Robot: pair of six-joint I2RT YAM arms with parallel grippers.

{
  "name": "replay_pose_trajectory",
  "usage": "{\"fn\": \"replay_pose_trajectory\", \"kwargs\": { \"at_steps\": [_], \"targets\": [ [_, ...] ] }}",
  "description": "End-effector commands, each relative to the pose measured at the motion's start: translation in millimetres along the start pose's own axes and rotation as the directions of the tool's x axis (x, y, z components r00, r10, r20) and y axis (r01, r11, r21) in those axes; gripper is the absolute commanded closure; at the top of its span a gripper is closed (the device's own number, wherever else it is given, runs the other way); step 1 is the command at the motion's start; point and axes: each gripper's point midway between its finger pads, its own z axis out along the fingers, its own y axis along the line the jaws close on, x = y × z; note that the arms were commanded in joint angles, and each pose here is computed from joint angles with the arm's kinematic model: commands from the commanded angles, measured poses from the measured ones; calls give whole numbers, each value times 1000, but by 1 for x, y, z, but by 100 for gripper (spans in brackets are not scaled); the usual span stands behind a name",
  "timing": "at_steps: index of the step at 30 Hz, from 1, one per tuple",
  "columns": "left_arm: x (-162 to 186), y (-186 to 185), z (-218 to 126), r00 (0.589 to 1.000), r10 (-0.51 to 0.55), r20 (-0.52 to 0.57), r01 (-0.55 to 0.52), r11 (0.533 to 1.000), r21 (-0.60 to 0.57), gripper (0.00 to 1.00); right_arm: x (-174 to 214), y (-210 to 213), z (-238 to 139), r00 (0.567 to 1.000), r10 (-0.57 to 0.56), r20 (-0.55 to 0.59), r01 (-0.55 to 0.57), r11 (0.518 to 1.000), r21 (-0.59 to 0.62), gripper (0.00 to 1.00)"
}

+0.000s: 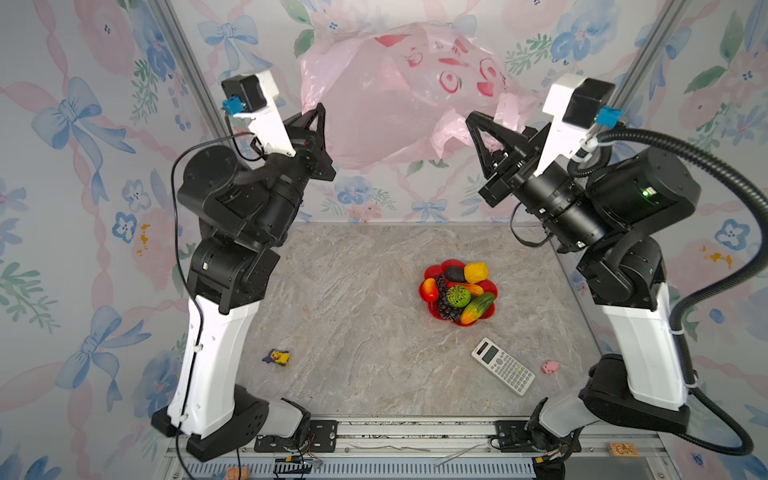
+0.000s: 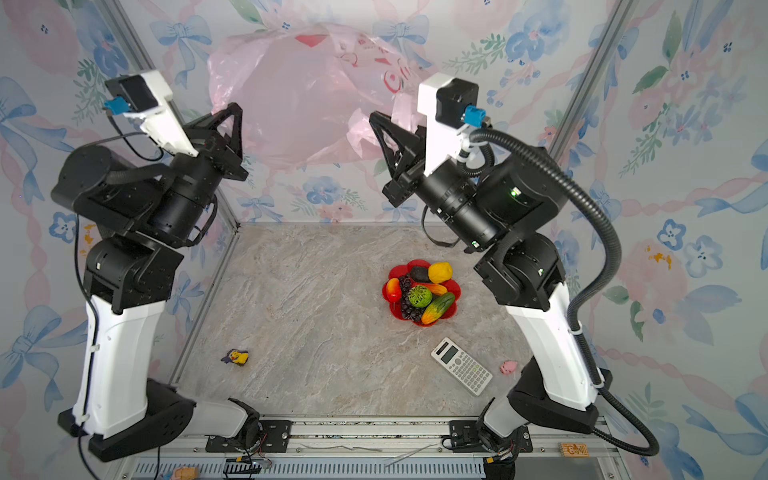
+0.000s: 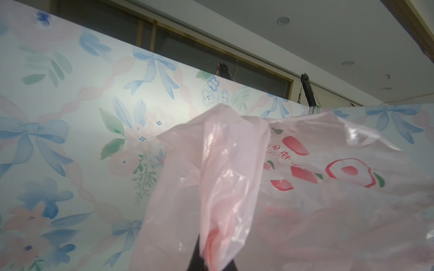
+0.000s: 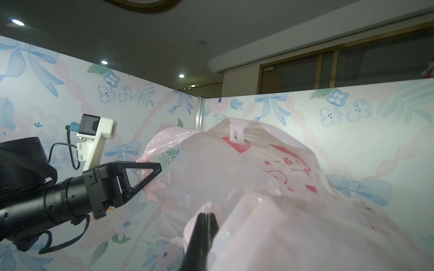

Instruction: Place the fruits into the plastic bag

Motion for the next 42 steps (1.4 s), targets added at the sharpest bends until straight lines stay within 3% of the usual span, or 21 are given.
{"fn": "replay_pose_trajectory", "kwargs": {
  "at_steps": [1,3,4,5,6,7,8,11,13,17,22,28,29,31,36,42],
  "targets": [
    [106,51,-31,993,96,-66,-107,976,-189,100,196,7,13,889,-63,-453,79,997,17,100],
    [211,106,-73,972,12,-236,-99,927,-362,100,358,-7,-36,652,180,-737,-69,981,179,100],
    [259,125,-89,936,-59,-348,-92,911,-402,100,411,-7,-60,529,278,-802,-127,960,250,100],
    [316,145,-111,860,-175,-479,-66,893,-445,100,459,-5,-90,379,387,-840,-166,922,350,100],
    [355,161,-134,777,-299,-553,-25,864,-502,100,484,3,-110,260,450,-854,-206,890,406,100],
    [378,166,-150,718,-377,-585,8,845,-535,100,491,11,-117,208,471,-857,-241,874,422,100],
    [388,164,-161,689,-414,-594,33,838,-545,100,486,19,-116,218,456,-863,-249,881,403,100],
    [374,164,-173,739,-420,-527,65,823,-564,100,446,23,-91,382,341,-859,-188,939,290,100],
    [361,164,-171,764,-399,-507,62,828,-558,100,429,16,-76,425,322,-846,-177,946,272,100],
    [370,155,-169,725,-408,-556,77,849,-522,100,428,6,-65,423,336,-842,-193,941,278,100],
    [368,148,-177,719,-425,-550,109,850,-515,100,440,-1,-63,406,370,-836,-225,927,301,100],
    [376,148,-182,679,-447,-582,100,842,-530,100,461,-12,-62,343,427,-837,-244,901,360,100],
    [364,146,-171,691,-447,-567,114,843,-526,100,459,-14,-57,344,429,-836,-245,900,361,100],
    [349,145,-153,704,-446,-553,127,845,-519,100,439,-18,-37,379,427,-821,-254,901,352,100],
    [281,139,-88,769,-379,-514,123,877,-464,100,358,-38,18,554,394,-733,-247,919,307,100],
    [225,135,-46,836,-288,-466,82,907,-413,100,312,-54,48,662,302,-686,-192,953,235,100]
  ]
}}
